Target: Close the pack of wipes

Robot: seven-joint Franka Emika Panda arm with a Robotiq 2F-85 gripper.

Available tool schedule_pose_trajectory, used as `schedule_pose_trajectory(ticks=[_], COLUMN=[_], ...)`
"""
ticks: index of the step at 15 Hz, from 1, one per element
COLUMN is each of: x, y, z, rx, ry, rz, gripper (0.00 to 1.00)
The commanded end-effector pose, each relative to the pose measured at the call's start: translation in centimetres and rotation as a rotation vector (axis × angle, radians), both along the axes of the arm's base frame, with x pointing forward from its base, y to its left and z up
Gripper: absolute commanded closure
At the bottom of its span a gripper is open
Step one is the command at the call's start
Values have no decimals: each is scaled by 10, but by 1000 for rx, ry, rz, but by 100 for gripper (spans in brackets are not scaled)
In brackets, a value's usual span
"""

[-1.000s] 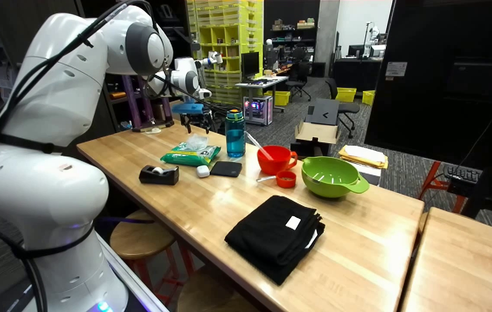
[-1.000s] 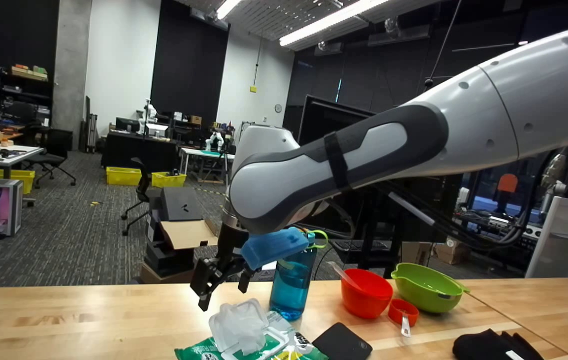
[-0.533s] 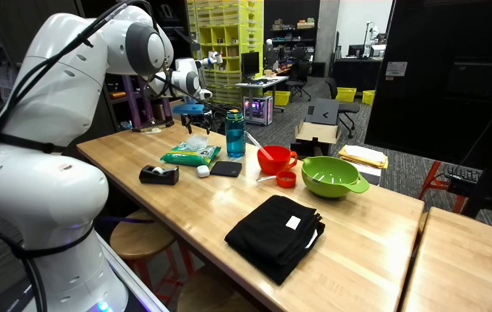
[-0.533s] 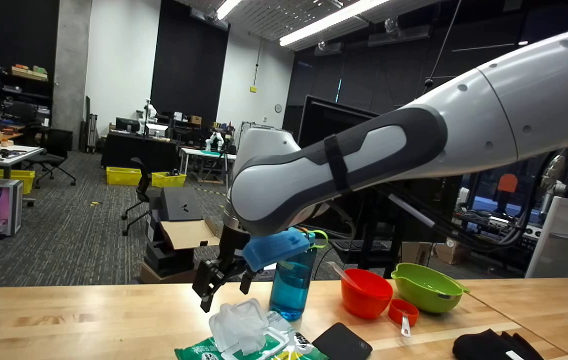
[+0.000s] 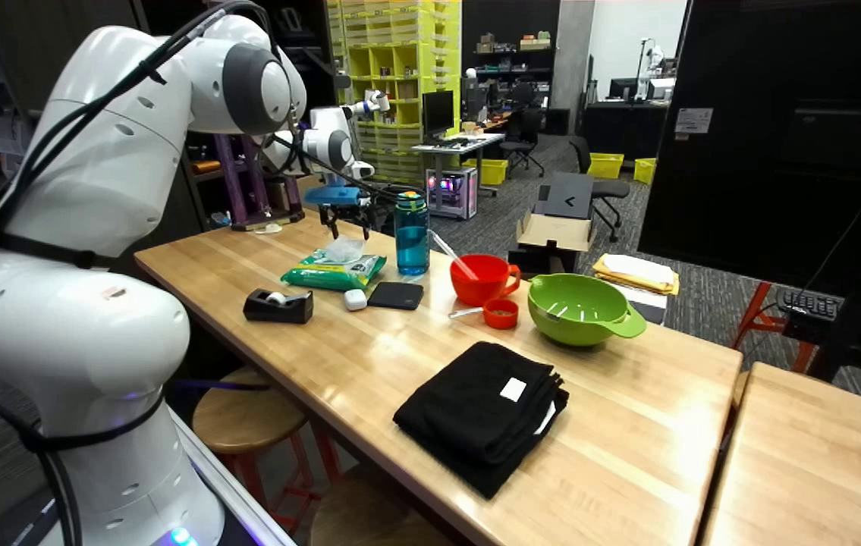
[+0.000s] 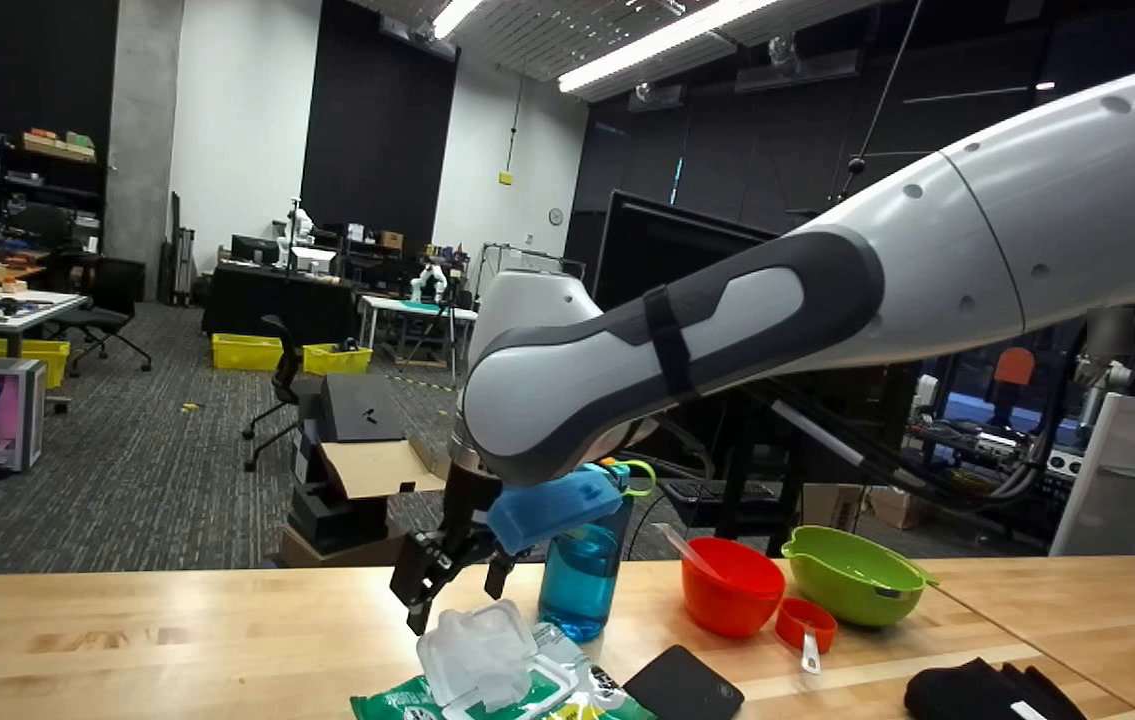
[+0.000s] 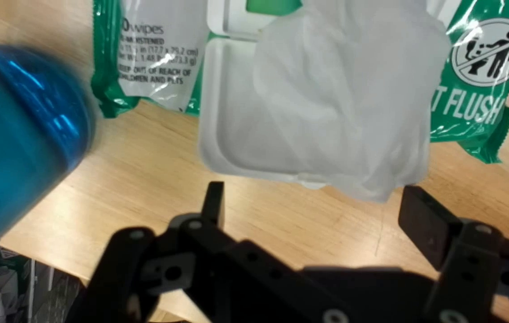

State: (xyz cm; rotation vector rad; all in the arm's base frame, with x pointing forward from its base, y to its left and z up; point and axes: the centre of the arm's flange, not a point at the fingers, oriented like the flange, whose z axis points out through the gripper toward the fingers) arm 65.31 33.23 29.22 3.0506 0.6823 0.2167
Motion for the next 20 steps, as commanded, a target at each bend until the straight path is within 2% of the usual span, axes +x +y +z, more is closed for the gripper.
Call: schedule_pose_trajectory(ticks=[1,9,20], x=[-3,-6,-12], y=[1,3,5], z=[-4,-1,22], rx=[-1,-12,-24], ry=[17,43,58], rz=[-29,-79,-155], gripper=[0,0,0])
